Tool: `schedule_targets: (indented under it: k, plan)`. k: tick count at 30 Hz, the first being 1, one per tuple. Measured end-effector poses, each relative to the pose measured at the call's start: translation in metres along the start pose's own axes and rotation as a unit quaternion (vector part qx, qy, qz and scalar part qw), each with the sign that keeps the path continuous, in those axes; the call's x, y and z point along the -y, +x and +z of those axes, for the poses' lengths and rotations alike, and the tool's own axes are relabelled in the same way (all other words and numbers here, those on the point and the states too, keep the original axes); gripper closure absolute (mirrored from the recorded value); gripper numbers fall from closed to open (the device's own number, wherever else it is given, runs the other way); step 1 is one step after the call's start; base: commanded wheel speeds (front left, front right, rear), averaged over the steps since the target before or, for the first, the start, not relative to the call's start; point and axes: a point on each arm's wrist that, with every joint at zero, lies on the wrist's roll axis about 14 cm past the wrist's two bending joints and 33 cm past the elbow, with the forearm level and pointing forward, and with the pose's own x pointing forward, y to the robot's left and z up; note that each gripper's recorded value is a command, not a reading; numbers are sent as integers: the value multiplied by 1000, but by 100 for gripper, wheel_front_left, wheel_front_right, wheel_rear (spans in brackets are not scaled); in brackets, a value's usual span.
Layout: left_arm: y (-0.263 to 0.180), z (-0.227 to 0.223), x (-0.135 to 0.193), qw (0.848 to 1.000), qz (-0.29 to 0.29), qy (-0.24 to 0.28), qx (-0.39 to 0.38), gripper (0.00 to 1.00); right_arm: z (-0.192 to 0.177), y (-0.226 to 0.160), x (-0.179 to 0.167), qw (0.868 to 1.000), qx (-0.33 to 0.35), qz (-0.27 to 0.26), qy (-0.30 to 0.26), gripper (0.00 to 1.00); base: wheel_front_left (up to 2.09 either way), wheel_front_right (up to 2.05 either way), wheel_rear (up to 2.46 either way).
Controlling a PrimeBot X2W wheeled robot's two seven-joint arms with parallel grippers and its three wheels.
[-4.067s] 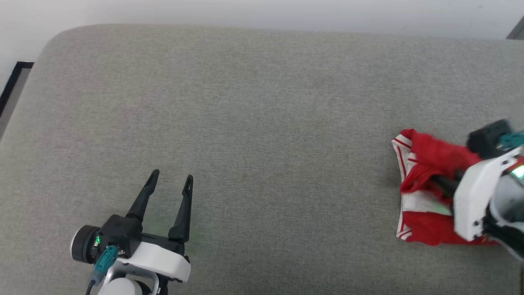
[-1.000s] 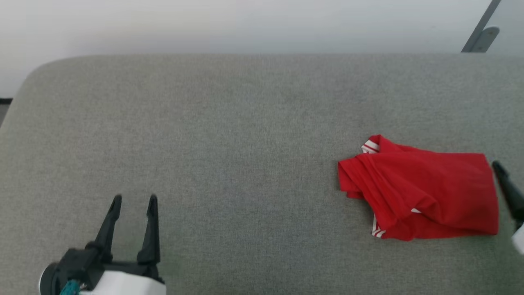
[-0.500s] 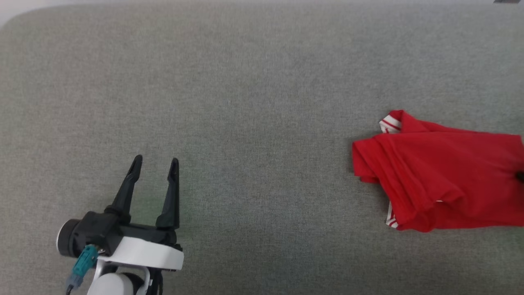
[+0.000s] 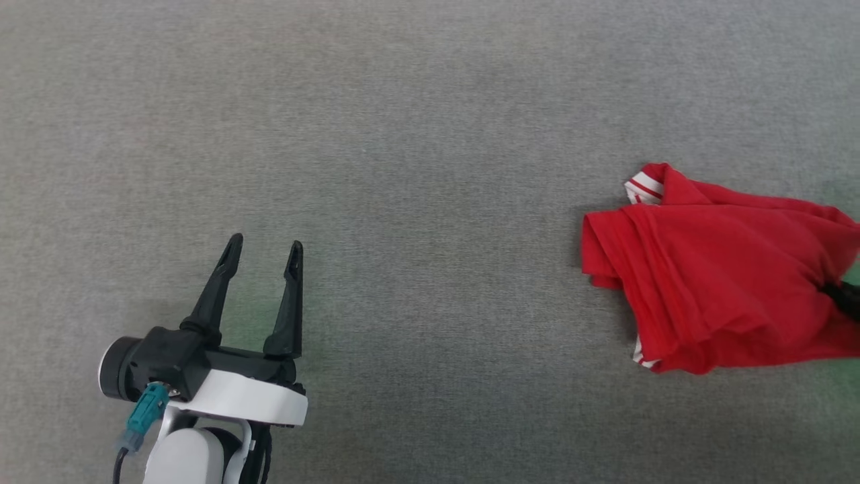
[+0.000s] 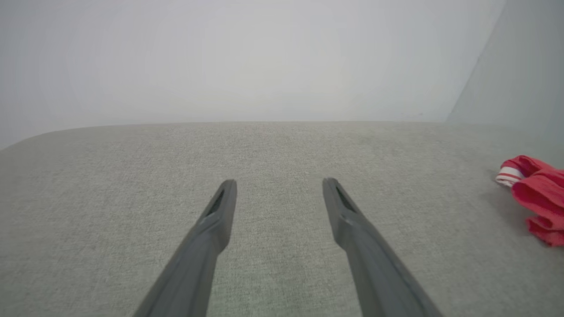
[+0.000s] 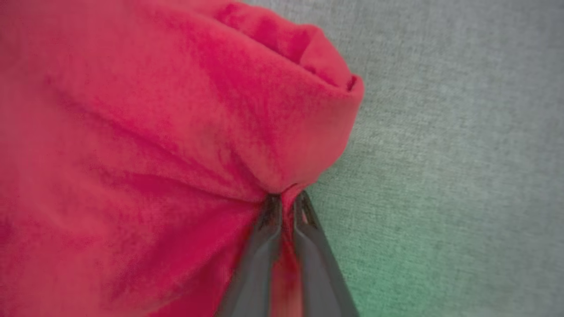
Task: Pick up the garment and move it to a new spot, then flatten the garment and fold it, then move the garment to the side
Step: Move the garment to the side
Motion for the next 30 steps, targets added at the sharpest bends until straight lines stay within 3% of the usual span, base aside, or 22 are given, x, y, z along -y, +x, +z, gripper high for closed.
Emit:
schedule_targets:
  k: [8,12,16,22,28,30]
  plan:
    - [19,1,19,999,-40,6,6,0,6,-10,19,997,65,-20,43,100,0,0,0]
    - [39,4,37,997,-78,9,20,0,17,-37,68,985,128,-85,72,100,0,0,0]
    - [63,11,60,992,-120,9,41,0,36,-67,118,967,184,-155,81,100,0,0,0]
    - [101,20,93,981,-178,11,77,0,57,-110,191,928,239,-278,65,100,0,0,0]
    - [134,34,108,972,-200,2,120,0,55,-118,234,900,245,-353,71,100,0,0,0]
    - [139,31,112,971,-205,1,122,0,56,-109,237,897,246,-359,76,100,0,0,0]
